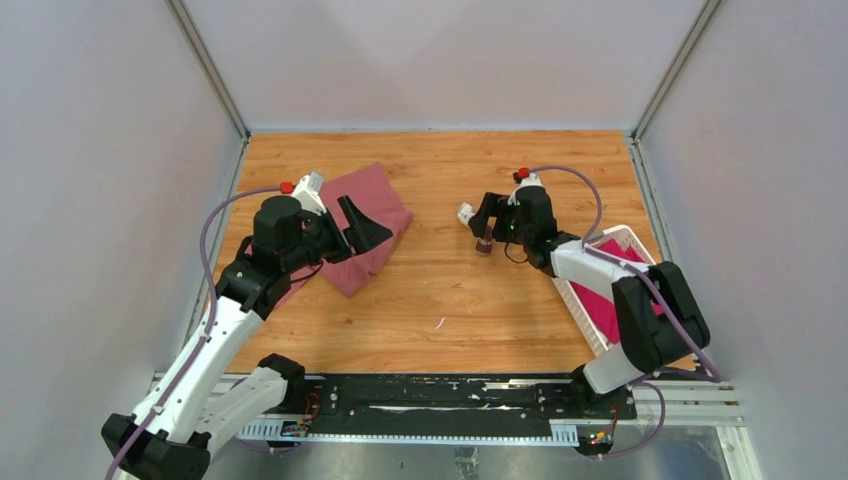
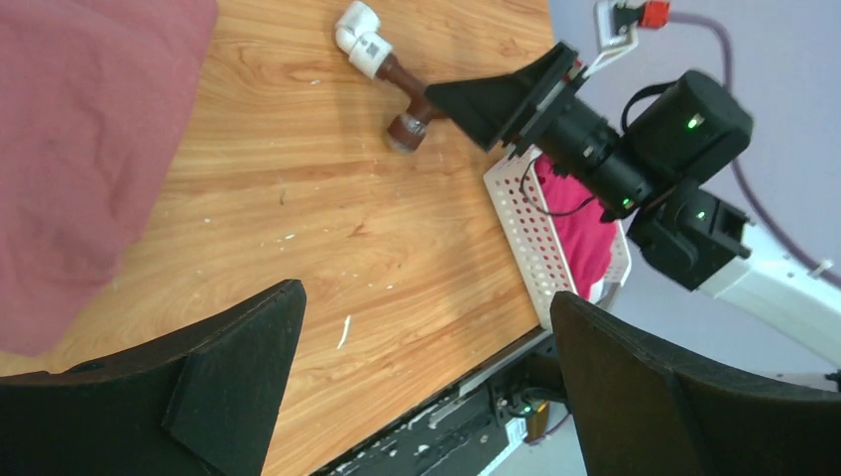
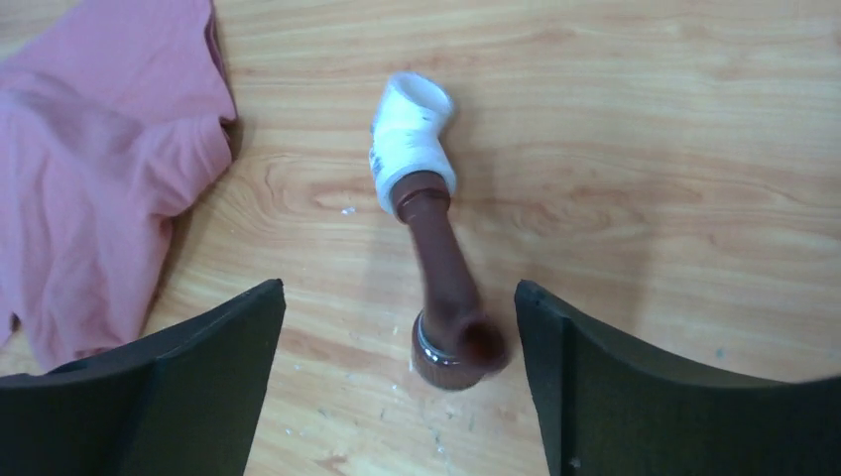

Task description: Install the water faucets

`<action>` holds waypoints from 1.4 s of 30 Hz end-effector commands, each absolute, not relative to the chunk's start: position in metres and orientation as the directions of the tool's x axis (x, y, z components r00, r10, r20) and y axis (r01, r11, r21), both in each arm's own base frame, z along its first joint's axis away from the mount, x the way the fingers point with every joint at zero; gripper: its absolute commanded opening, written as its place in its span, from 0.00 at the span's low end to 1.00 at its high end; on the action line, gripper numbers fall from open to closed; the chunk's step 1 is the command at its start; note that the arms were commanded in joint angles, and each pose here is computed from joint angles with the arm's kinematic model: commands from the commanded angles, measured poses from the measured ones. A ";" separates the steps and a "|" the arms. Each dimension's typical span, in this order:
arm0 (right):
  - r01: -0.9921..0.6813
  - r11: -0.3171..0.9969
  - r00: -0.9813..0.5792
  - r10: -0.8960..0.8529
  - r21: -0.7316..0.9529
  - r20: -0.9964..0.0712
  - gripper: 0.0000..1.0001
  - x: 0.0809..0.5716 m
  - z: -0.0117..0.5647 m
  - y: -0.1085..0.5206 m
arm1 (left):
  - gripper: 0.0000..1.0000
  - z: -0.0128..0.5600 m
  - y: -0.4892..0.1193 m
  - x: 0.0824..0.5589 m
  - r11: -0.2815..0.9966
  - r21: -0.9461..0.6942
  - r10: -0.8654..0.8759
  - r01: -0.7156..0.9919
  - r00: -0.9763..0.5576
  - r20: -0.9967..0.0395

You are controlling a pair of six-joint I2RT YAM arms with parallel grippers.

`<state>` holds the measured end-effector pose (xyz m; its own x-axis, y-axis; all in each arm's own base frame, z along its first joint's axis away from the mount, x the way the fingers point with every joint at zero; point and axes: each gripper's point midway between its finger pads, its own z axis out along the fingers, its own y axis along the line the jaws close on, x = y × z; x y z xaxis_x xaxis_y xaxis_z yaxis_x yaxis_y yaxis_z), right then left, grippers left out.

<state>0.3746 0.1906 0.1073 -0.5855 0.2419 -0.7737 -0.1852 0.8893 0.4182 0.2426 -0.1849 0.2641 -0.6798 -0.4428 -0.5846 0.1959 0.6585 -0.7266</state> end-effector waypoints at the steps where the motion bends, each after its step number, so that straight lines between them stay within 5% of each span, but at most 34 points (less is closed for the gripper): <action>1: -0.185 0.904 -0.478 0.260 0.386 -0.839 0.99 0.410 0.164 0.185 | 1.00 0.262 -0.173 0.239 0.717 -0.665 -0.402 0.209 -0.655 -0.639; 8: -0.113 0.992 -0.331 0.014 0.054 -0.943 0.99 0.405 0.295 0.123 | 1.00 0.271 -0.162 0.241 0.767 -0.593 -0.357 0.245 -0.605 -0.712; 13: -0.174 0.984 -0.330 -0.034 0.025 -0.943 0.99 0.354 0.328 0.110 | 1.00 0.280 -0.154 0.243 0.792 -0.552 -0.346 0.261 -0.552 -0.759; 26: -0.236 0.926 -0.407 0.182 0.295 -0.895 0.99 0.228 0.210 0.101 | 1.00 0.266 -0.138 0.238 0.825 -0.521 -0.354 0.218 -0.518 -0.779; 42: -0.194 0.939 -0.414 0.185 0.285 -0.891 0.99 0.224 0.207 0.093 | 1.00 0.261 -0.133 0.237 0.832 -0.519 -0.367 0.196 -0.508 -0.779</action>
<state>0.2237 0.0973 0.2004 -0.4203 0.1630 -0.8926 -0.2221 0.9353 0.2754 0.2363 -0.1387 0.2603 -0.5301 -0.3637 -0.7660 0.2064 0.8208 -0.5326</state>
